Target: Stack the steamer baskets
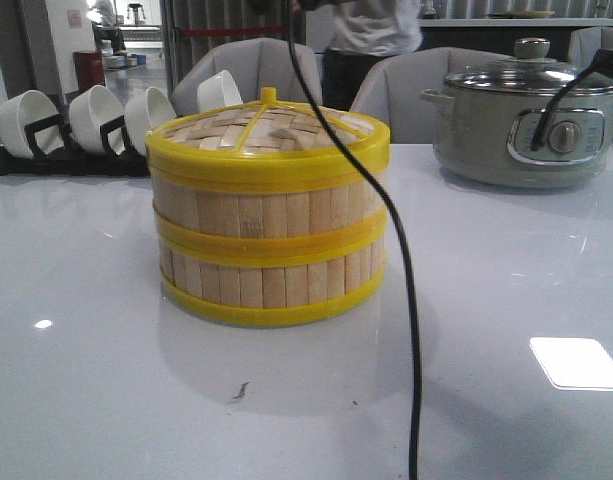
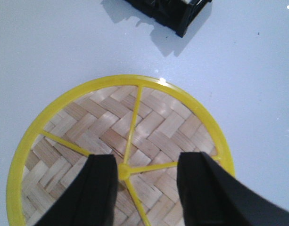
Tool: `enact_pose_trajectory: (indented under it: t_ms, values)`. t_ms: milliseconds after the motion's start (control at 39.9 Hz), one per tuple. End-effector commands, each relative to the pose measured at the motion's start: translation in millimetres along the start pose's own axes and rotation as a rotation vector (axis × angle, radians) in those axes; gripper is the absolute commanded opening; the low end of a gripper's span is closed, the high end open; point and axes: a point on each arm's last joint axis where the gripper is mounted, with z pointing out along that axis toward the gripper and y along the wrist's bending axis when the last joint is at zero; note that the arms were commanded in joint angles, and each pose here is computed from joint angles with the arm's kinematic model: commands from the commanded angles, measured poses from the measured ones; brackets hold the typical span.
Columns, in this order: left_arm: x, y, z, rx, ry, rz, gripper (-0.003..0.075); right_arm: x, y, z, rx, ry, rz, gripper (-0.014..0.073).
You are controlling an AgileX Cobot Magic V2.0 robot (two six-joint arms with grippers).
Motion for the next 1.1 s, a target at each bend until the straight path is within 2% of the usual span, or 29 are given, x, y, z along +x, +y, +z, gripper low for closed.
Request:
enact_pose_trajectory:
  t_ms: [0, 201, 326, 652, 828, 1079]
  values:
    - [-15, -2, -4, 0.021, -0.103, -0.003, 0.0085, -20, -15, -66, 0.042, -0.184, -0.004, 0.0414]
    - [-15, -2, -4, 0.021, -0.103, -0.003, 0.0085, -3, -43, -124, 0.096, -0.264, 0.035, 0.0414]
    - [-15, -2, -4, 0.021, -0.103, -0.003, 0.0085, 18, -59, -154, 0.138, -0.312, 0.061, 0.0414]
    - [-15, -2, -4, 0.021, -0.103, -0.003, 0.0085, 102, -90, -230, 0.299, -0.437, 0.146, 0.0414]
    - [-15, -2, -4, 0.021, -0.103, -0.003, 0.0085, 154, -86, -256, 0.338, -0.530, 0.208, 0.0414]
    - [-15, -2, -4, 0.021, -0.103, -0.003, 0.0085, 238, -66, -283, 0.421, -0.641, 0.288, 0.0414]
